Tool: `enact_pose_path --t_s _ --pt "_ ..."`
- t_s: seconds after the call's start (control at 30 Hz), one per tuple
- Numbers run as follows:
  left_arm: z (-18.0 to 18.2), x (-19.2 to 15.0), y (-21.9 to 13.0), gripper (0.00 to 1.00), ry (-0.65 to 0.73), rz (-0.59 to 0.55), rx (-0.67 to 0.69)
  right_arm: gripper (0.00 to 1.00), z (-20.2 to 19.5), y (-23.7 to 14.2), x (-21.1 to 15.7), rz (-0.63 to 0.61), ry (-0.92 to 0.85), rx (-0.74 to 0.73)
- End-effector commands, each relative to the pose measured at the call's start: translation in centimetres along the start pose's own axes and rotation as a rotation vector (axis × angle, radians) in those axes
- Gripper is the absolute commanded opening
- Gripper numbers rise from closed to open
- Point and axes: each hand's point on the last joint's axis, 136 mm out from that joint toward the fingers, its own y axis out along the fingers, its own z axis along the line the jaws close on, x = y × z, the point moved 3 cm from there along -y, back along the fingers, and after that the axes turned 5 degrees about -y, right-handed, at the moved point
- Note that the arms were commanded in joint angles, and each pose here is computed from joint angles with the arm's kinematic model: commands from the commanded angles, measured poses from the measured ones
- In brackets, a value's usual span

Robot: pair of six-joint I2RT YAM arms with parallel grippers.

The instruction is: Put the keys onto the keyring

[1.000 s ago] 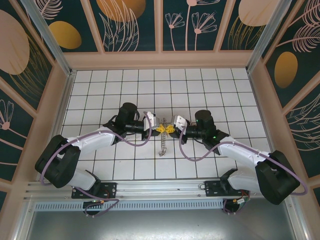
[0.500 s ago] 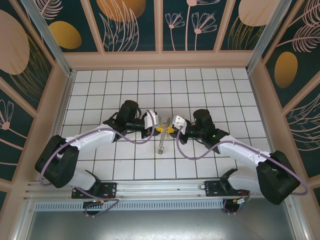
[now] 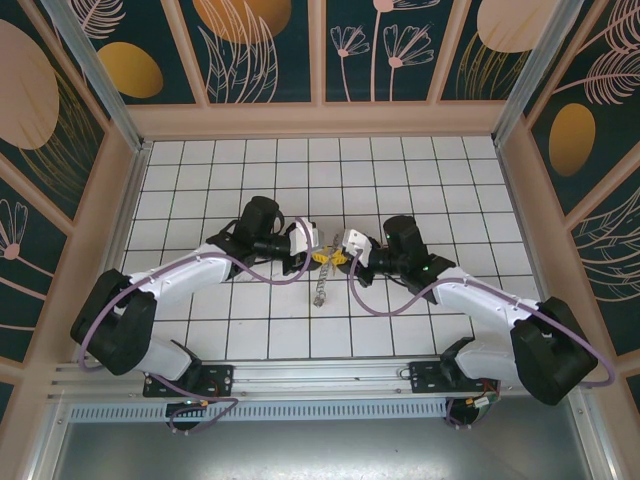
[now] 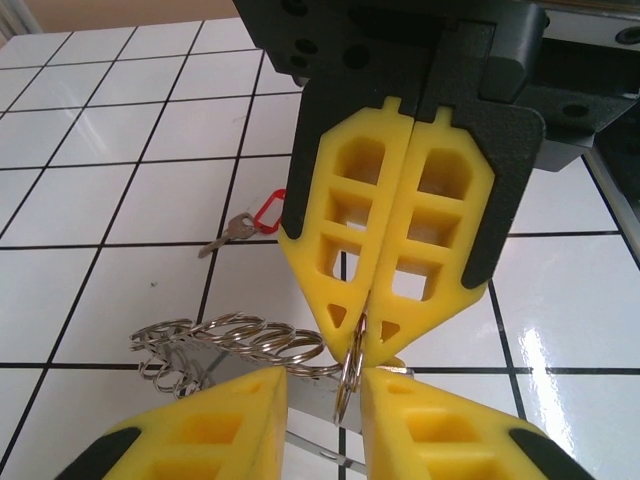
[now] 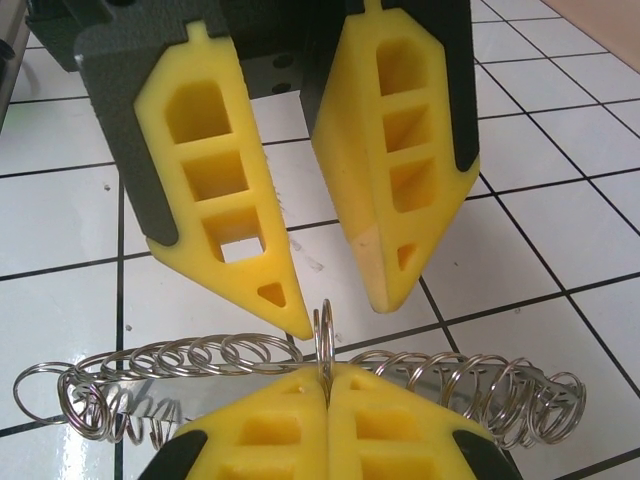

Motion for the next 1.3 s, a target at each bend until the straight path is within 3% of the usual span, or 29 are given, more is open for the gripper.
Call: enact_pose_path --t_s 0.0,0.9,1.0,1.13,1.27 --pt "-0.1 0.3 0.2 0.27 0.018 0.007 -0.021 0.00 -0.7 0.0 2.2 -0.051 -0.047 -0.008" --pt "0.0 0.3 0.7 0.21 0.002 0.020 -0.056 0.00 -0.7 -0.1 2.6 -0.063 -0.058 -0.009" --pt "0.0 0.3 0.8 0.16 0.002 0.022 -0.063 0.00 -0.7 -0.1 2.7 -0.064 -0.059 -0.009" --pt "-0.1 0.6 0.7 0.01 0.012 0.015 -0.065 0.01 -0.7 -0.1 2.4 -0.055 -0.056 -0.014" --pt "-0.1 1.0 0.4 0.00 0.022 -0.004 -0.047 0.11 -0.8 -0.2 1.4 -0.024 -0.060 -0.049"
